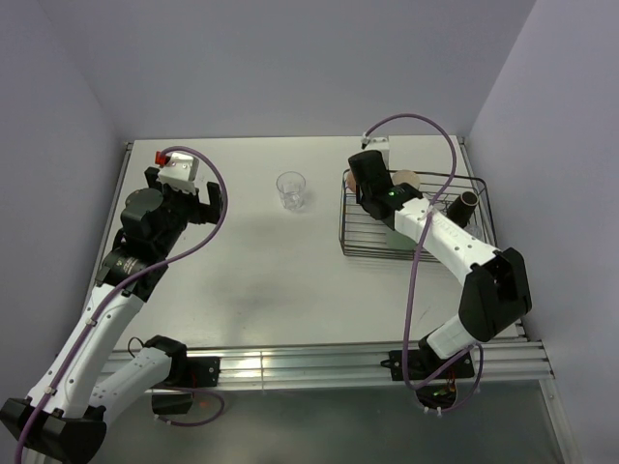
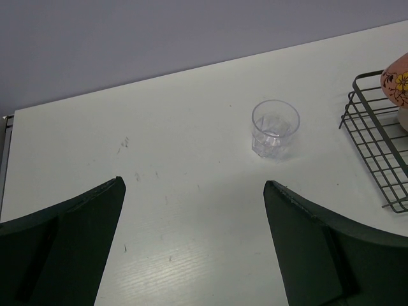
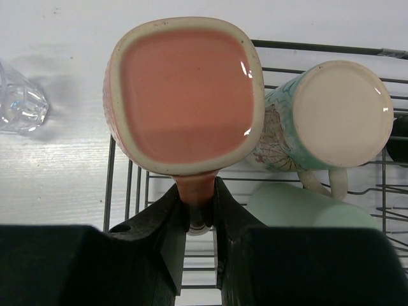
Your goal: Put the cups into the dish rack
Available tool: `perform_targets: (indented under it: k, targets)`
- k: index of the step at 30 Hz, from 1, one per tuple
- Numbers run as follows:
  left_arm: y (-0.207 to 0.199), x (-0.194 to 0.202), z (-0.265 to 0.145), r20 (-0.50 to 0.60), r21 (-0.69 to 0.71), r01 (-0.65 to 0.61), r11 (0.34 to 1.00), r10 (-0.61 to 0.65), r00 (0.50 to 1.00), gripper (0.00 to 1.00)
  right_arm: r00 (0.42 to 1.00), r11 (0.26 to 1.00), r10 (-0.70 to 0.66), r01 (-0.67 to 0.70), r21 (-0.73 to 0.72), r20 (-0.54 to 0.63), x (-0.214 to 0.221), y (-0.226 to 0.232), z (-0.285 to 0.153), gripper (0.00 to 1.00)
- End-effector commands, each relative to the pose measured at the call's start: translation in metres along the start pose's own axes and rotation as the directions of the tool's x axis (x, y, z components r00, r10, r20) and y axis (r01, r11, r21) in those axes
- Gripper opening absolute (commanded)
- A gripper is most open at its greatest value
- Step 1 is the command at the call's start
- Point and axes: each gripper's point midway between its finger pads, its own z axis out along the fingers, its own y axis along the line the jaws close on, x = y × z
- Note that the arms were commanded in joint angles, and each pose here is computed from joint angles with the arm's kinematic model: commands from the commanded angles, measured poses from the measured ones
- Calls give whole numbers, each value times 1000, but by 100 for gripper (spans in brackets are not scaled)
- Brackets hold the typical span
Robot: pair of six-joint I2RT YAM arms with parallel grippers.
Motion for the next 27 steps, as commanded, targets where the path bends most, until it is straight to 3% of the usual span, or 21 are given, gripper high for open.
perform_targets:
  k: [1, 27]
  targets:
    - [1, -15, -2, 41, -8, 22, 1000, -21, 999, 99, 989, 998, 69, -70, 2, 130, -34, -1, -6, 0]
    - [-4, -10, 6, 23, 10, 44, 999, -44, 999, 99, 998, 998, 50, -53, 46, 46, -1, -4, 31, 0]
